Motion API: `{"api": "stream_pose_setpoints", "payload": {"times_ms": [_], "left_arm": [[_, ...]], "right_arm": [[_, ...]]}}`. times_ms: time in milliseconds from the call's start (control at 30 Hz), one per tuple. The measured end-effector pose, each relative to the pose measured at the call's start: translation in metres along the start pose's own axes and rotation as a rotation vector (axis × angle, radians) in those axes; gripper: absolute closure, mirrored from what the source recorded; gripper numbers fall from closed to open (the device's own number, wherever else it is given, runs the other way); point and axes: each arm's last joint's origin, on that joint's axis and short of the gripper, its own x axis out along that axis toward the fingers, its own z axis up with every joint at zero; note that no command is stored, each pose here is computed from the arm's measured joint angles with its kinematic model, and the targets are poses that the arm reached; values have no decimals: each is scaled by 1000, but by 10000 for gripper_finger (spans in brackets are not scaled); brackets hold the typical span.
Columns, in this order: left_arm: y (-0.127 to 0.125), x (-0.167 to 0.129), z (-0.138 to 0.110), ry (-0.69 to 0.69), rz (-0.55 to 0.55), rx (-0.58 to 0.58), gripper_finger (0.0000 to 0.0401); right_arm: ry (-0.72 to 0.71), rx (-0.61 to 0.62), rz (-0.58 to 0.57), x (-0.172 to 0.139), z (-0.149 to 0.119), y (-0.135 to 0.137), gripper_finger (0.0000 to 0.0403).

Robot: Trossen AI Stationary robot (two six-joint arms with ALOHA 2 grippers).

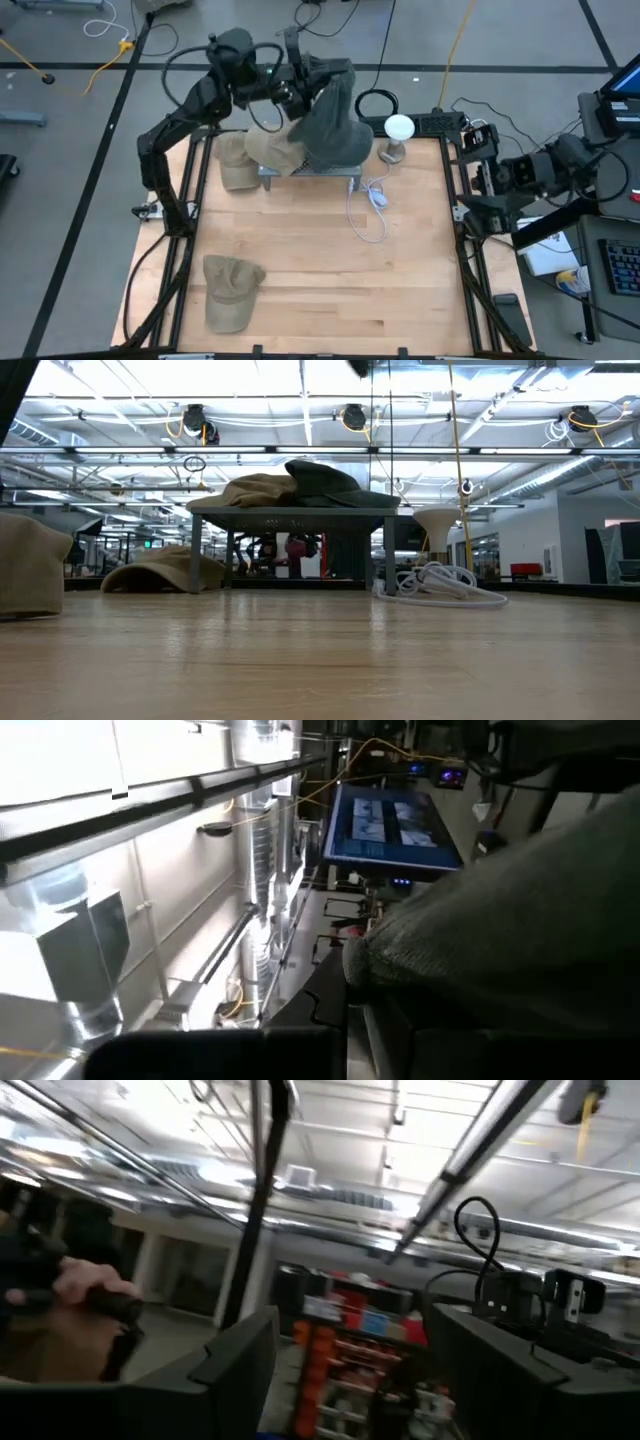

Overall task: Pick & Place hat
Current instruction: Stack the gray cap on the gray caps on the shelf

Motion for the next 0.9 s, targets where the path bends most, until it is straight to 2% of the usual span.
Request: {"api": "stream_pose_setpoints", "payload": {"times_ms": [200, 400, 633, 767, 900], "left_arm": [[-20, 14, -32, 27, -43, -92, 385], [-47, 35, -66, 131, -46, -176, 385], [-80, 55, -92, 195, -88, -220, 385], [-95, 62, -99, 226, -113, -278, 385], [-103, 62, -104, 313, -154, -291, 385]], "right_arm": [[81, -106, -160, 6, -7, -2, 151], [163, -201, -271, 12, -15, -2, 151], [206, -254, -319, 15, -19, -2, 151], [206, -258, -321, 14, -19, -2, 151], [203, -257, -322, 14, -18, -3, 151]]}}
